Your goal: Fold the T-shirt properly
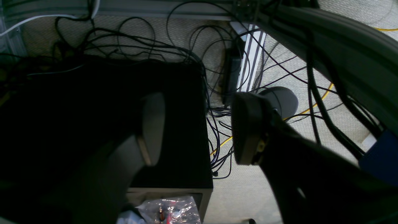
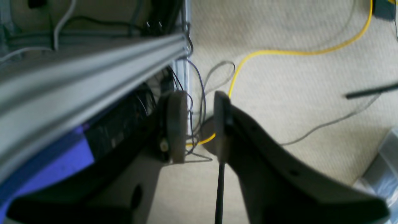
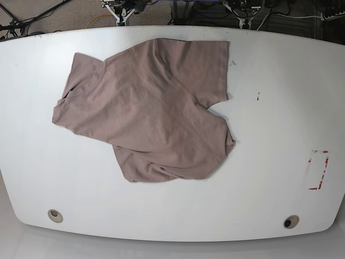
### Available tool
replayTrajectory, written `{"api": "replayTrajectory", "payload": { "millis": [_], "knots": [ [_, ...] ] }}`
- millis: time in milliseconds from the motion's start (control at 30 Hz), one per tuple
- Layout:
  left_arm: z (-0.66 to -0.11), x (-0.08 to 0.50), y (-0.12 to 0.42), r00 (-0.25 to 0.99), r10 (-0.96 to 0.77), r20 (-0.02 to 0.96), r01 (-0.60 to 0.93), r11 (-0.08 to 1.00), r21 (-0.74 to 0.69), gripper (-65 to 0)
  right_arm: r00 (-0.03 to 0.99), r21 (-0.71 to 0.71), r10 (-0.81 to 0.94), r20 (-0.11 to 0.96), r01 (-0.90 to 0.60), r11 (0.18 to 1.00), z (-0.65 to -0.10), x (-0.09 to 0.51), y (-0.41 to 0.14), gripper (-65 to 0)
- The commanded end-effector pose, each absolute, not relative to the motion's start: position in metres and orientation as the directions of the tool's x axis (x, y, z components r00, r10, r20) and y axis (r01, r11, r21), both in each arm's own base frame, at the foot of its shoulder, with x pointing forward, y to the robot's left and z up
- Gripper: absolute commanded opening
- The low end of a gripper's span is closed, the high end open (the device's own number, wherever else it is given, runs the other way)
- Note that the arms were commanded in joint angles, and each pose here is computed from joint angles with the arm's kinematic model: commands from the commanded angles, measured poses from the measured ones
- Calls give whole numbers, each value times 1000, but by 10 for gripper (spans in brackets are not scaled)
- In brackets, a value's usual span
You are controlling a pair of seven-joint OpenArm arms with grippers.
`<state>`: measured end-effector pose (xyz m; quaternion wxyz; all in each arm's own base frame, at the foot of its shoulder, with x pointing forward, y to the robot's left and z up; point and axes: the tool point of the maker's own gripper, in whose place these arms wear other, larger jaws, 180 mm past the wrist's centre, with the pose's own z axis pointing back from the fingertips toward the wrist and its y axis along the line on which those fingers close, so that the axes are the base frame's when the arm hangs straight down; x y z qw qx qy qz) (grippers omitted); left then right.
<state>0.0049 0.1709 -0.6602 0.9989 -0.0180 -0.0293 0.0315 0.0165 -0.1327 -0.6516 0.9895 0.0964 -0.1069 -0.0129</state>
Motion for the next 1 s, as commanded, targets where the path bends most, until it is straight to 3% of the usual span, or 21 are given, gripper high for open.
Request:
{"api": "replayTrajectory", "payload": {
  "millis": [0,333,733,967],
  "knots": [
    [-660,4,172,996,67,60,-64,997,-38,-339,978,185,-41,206,3,983,-651,12,-138,-509],
    [-659,-6,171,996,71,58,-69,997,-37,-339,978,185,-41,203,3,983,-651,9,-138,-514],
    [-645,-27,173,987,50,153,-48,999,-19,-342,969,173,-24,247,-20,985,-638,-14,-138,-514],
    [-616,-25,186,965,-2,263,-5,1000,23,-342,966,162,-12,258,-31,986,-623,-42,-140,-514]
  ]
}}
